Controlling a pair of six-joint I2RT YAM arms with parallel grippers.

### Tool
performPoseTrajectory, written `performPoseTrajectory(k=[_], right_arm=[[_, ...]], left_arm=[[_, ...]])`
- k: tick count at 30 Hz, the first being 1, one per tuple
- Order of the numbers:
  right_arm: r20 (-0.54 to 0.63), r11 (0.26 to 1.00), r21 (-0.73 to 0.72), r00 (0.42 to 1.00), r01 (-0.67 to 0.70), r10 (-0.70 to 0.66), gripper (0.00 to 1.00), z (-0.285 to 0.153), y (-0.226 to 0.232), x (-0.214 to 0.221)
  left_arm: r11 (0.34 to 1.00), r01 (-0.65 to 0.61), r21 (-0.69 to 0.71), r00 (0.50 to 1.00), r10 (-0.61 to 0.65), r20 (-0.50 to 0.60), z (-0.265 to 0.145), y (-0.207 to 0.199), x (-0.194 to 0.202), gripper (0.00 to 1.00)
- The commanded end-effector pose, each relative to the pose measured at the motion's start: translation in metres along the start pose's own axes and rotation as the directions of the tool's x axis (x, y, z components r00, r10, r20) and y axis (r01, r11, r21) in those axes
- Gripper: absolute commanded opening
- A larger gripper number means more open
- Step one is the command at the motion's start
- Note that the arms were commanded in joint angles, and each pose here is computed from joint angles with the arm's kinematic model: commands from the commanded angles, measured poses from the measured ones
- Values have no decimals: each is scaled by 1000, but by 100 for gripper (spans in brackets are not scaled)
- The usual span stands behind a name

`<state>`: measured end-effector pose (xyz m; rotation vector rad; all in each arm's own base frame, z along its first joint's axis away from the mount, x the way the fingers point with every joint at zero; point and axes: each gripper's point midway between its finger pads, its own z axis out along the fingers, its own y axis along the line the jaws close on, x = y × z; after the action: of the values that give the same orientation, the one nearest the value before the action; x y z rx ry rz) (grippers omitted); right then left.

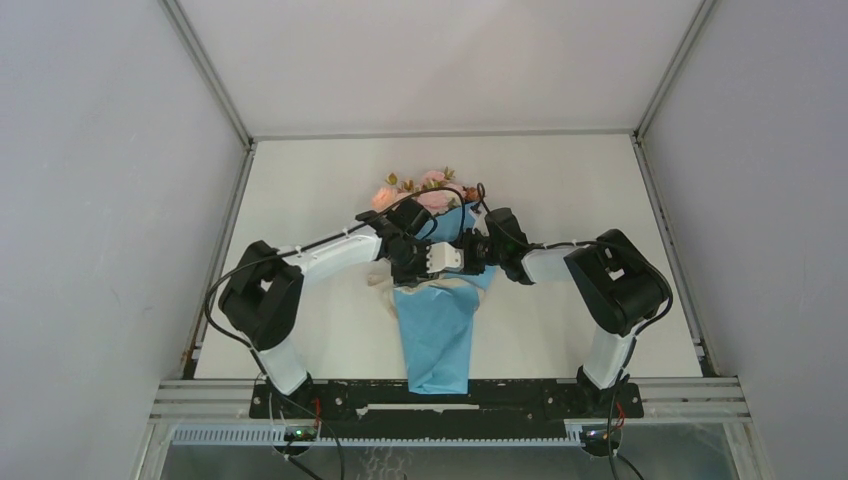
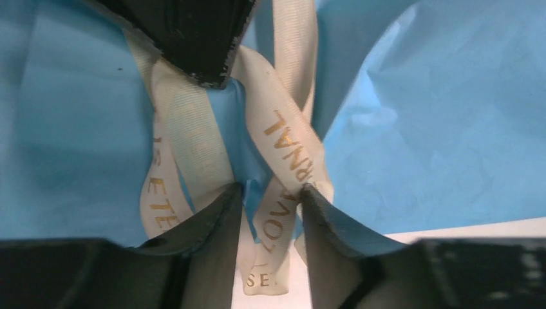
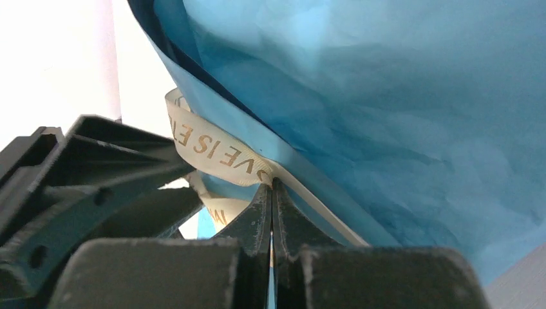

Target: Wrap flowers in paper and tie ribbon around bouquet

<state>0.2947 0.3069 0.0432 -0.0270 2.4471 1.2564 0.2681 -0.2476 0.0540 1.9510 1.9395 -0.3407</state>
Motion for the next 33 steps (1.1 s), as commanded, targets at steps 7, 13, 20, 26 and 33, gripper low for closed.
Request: performPoseTrajectory(k=[7, 13, 20, 26, 33], right_arm=[[4, 998, -44, 999, 52, -52, 0, -7, 22, -5], [-23, 994, -65, 996, 88, -90, 0, -13, 28, 1], [-40, 991, -70, 992, 115, -118, 0, -17, 30, 5], [-58, 986, -103, 989, 133, -140, 0, -18, 36, 9], [-185, 941, -251, 943, 227, -276, 4, -37, 54, 43]], left_arm=[[997, 3, 83, 1000, -4, 7, -15, -16, -7, 0], [999, 36, 5, 996, -36, 76, -42, -3, -31, 0], [997, 42, -63, 996, -37, 83, -56, 12, -40, 0], [996, 85, -9, 988, -83, 134, -62, 7, -57, 0], [992, 117, -41, 953, -101, 284, -91, 12, -88, 0]])
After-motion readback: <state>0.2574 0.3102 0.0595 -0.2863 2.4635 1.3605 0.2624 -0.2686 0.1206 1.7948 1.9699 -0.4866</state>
